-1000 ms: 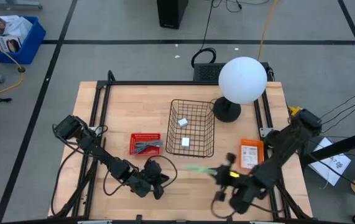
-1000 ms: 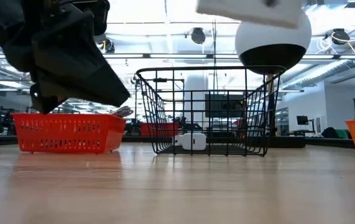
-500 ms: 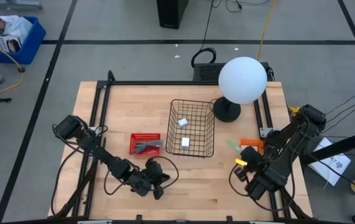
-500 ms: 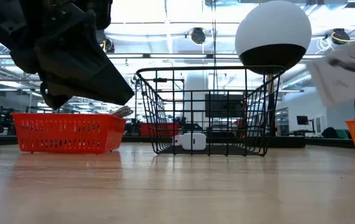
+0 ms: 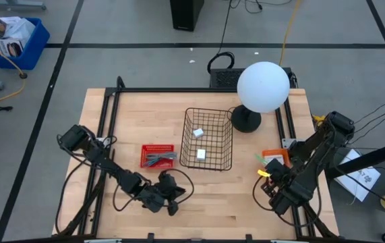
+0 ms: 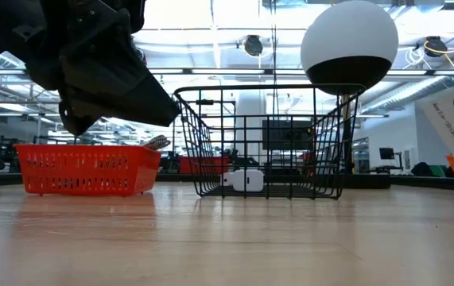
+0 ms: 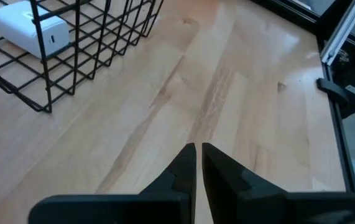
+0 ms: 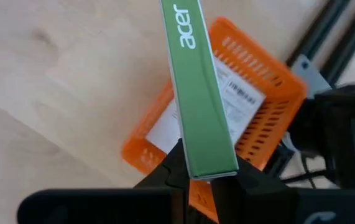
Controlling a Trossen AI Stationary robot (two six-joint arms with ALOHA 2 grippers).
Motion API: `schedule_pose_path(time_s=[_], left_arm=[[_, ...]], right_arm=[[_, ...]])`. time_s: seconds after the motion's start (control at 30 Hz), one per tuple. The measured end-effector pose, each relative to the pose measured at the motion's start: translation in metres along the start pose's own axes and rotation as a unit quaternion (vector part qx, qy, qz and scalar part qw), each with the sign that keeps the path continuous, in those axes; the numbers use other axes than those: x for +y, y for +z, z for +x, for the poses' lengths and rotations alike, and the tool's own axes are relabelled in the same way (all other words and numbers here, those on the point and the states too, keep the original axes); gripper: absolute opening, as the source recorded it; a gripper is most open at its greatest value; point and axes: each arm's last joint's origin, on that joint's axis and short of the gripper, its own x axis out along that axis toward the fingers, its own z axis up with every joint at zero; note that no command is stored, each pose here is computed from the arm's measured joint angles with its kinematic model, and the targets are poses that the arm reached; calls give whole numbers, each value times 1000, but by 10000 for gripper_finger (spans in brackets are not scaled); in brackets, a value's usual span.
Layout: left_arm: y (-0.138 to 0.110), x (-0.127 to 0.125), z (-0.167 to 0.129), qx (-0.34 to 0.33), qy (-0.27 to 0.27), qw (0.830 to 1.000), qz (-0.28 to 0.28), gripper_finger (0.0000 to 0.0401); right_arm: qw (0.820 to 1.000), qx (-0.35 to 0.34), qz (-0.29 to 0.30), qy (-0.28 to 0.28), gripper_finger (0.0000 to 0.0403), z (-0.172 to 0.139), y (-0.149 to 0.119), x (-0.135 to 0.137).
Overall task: Pick and place items into bin
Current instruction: Put the card reader box into the orange basket
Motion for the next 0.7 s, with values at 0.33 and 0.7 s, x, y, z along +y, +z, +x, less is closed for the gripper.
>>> schedule_pose_path(time_s=[0.33,0.7], left_arm=[[3,3,2,-4,8,1000,4,31],[3,3,2,-4,9,1000,4,31]], right_arm=[[999,8,16,43,30,-11,6,-17],[993,65,21,97,30,-18,13,-49]])
